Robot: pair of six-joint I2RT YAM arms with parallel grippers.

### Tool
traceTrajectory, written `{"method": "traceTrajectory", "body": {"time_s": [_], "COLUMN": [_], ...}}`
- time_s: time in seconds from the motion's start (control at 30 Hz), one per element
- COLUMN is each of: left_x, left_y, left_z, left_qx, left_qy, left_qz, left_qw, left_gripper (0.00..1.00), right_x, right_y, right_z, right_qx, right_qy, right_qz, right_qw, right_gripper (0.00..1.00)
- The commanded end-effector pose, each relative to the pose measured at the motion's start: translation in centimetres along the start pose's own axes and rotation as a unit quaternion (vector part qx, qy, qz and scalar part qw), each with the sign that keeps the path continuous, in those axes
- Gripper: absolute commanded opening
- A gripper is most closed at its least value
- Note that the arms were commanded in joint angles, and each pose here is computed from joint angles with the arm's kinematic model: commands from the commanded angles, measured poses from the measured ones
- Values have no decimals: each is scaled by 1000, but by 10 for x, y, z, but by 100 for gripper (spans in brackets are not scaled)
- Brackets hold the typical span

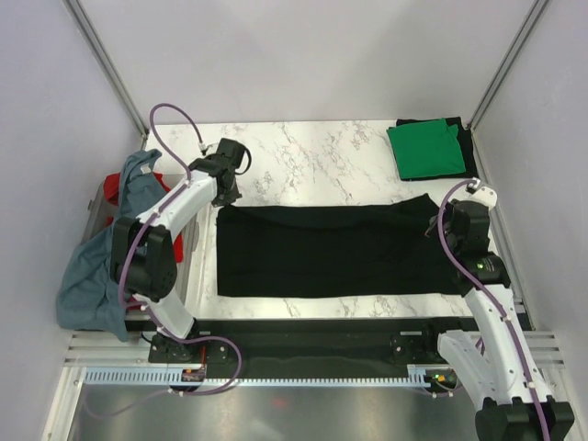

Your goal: Fold and stack the t-shirts

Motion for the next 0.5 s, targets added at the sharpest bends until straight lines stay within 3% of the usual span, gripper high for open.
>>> {"method": "traceTrajectory", "body": {"time_s": [0.0,0.3,0.47], "left_x": [12,12,18], "left_y": [-17,-16,-22], "left_z": [-8,30,61], "left_qx": [-53,-47,-47], "left_qy": [-17,-32,-53], "left_qz": [-7,3,10], "left_qw": [998,998,997], "left_gripper": [2,2,3], "right_x": [-5,-21,-39], "right_y": [-9,-10,-15], "right_z": [-4,22,29], "right_qx": [-17,-3,-33], "right_qy": [14,103,142], "right_qz": [13,44,79], "right_qw": [1000,994,986], "right_gripper": [0,0,0]}}
Point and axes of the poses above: each gripper's point midway between its finger pads, its own y axis out along the fingers, its own x axis along the line the jaws close on, z = x × y, the point moved 3 cm from there along -y, back along the fingers, and after that the axes turned 7 degrees about y, right-handed, at the moved point
